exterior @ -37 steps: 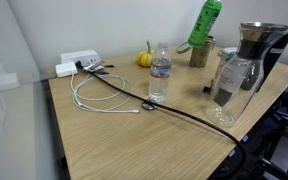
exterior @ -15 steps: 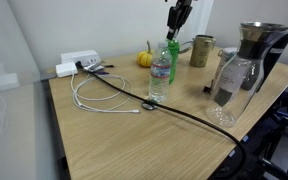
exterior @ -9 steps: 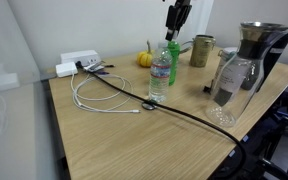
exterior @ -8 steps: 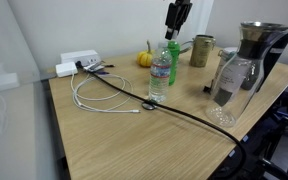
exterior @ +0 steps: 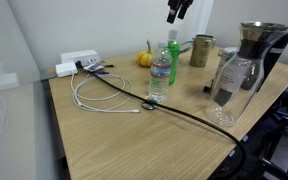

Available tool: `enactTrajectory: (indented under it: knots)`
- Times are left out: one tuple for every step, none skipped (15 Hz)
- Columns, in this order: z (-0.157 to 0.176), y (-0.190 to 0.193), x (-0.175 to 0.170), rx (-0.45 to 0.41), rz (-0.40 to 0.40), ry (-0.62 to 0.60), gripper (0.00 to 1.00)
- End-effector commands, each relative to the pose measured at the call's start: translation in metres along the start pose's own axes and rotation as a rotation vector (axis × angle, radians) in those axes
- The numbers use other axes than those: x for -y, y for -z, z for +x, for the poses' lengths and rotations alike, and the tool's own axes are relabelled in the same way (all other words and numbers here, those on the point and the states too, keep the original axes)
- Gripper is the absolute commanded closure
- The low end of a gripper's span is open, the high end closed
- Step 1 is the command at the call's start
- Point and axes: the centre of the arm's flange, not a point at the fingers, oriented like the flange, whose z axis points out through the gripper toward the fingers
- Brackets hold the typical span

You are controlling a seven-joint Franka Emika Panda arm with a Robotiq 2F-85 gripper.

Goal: Move the green bottle next to the water bottle

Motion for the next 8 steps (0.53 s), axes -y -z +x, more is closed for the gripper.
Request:
enactTrajectory:
  knots:
    - [-0.016,0.024,-0.008,-0.014,0.028,-0.004,0.0]
    - [-0.019,0.031,-0.009,-0.022,0.053,-0.013,0.0]
    - [-0.005,0.023,-0.005,-0.028,0.021,-0.02,0.0]
    - [-0.005,0.028,-0.005,-0.036,0.023,-0.019,0.0]
    - [-0.005,0.029,-0.004,-0.037,0.022,-0.02,0.0]
    - [-0.005,0.027,-0.004,-0.033,0.023,-0.02,0.0]
    - [-0.005,0.024,-0.003,-0.029,0.024,-0.019,0.0]
    - [-0.005,0.023,-0.003,-0.028,0.025,-0.019,0.0]
